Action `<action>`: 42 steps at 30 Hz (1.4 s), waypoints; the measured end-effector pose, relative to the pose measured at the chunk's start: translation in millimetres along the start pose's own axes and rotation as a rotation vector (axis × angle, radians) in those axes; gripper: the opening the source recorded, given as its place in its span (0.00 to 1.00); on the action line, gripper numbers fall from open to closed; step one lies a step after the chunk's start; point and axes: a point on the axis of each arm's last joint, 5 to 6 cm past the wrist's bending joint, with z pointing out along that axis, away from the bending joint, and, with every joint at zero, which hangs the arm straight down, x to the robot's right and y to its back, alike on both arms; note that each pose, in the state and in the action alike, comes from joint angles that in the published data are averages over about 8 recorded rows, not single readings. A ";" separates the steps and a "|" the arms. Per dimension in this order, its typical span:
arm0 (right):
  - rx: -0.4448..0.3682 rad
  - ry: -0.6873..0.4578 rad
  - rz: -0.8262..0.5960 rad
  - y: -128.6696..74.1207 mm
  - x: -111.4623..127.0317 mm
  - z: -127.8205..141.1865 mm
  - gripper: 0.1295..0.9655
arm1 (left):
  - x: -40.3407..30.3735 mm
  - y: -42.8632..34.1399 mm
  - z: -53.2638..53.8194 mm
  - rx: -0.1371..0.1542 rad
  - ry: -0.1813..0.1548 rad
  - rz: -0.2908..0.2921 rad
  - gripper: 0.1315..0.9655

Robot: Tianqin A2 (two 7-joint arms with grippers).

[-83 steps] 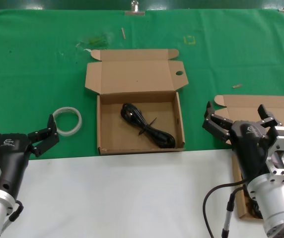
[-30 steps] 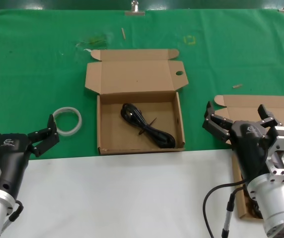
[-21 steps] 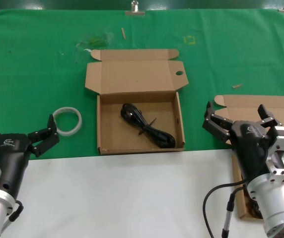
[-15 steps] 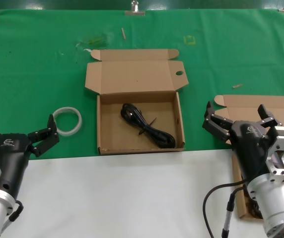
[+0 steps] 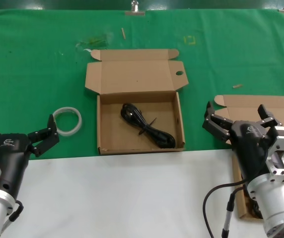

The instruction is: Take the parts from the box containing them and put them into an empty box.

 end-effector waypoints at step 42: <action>0.000 0.000 0.000 0.0 0.0 0.0 1.00 | 0.0 0.0 0.0 0.000 0.000 0.000 1.00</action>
